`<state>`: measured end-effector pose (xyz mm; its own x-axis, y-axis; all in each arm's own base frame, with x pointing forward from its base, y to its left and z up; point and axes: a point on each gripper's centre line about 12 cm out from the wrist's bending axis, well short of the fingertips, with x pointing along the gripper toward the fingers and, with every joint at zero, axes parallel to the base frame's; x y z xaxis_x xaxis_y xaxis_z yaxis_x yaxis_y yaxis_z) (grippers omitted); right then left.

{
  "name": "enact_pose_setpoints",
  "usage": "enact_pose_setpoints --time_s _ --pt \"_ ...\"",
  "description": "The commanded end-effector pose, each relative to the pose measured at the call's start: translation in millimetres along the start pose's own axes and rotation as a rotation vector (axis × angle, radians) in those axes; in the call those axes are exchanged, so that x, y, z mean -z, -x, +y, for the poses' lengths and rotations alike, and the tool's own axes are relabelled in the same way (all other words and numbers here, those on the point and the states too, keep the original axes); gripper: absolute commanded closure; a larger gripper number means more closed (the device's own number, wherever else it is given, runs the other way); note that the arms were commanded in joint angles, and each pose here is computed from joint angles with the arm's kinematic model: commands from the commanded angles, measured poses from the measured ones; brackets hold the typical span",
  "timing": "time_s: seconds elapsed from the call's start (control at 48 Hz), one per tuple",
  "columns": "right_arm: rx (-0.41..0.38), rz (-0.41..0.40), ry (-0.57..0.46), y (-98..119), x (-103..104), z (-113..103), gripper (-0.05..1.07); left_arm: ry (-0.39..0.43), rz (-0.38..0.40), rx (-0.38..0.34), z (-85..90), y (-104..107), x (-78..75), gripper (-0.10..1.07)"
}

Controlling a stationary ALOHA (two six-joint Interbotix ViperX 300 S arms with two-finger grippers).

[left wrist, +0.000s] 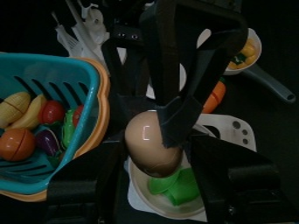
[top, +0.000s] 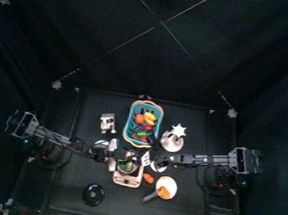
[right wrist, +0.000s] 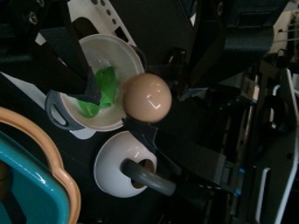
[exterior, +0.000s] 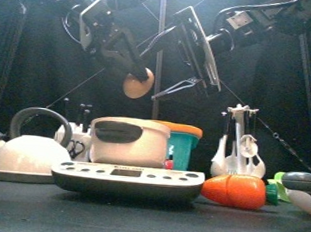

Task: Grasp egg with other hand

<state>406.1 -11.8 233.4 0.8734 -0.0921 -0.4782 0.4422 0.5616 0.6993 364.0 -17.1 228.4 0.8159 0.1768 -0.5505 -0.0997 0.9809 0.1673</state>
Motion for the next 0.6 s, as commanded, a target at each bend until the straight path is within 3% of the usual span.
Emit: enact_pose_setpoints --time_s 0.0,0.396,0.583 --pt "-0.029 -0.025 0.005 3.8 -10.1 10.8 0.03 0.001 -0.031 -0.001 0.6 -1.2 -13.9 0.24" --pt "-0.034 0.001 0.009 -4.8 -6.8 9.9 0.04 0.002 -0.025 -0.005 1.0 -6.0 -14.1 0.24" --pt "-0.035 0.005 0.020 -6.2 -6.4 9.4 0.13 0.001 -0.024 -0.006 1.2 -6.0 -14.1 0.24"
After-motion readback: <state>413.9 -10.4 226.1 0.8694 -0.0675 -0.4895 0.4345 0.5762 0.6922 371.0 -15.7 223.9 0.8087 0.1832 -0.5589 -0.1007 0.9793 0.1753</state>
